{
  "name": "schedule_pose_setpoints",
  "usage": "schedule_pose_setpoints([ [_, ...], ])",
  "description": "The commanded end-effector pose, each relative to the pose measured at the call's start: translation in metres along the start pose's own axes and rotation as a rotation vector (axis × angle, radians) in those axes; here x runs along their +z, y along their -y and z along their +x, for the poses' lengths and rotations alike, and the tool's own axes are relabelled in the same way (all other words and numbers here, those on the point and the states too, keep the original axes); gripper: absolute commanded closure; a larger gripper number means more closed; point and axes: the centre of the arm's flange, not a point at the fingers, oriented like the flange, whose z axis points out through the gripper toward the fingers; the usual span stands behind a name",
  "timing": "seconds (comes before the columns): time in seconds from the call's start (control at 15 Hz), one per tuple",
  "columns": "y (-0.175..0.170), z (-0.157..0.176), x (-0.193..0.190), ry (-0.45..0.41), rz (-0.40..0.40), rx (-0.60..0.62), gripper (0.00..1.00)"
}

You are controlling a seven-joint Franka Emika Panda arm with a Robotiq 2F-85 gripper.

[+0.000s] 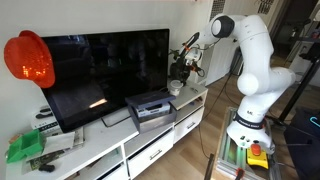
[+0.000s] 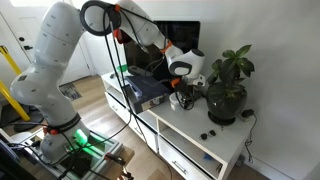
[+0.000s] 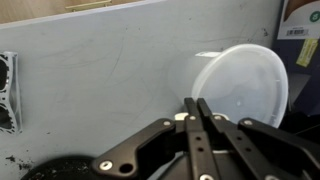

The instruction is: Take the lid off of the cup then take the glasses and place the lid back on the cup

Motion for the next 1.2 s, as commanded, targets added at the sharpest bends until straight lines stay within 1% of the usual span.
schedule_pose_setpoints([
  [0.0, -0.0038, 0.0113, 0.0039, -0.008, 0.057, 0.005, 0.99],
  [0.33, -0.0004, 0.0129, 0.0113, 0.020, 0.087, 0.002, 0.99],
  [1.13, -0.0061, 0.0126, 0.0118, 0.048, 0.071, -0.003, 0.98],
])
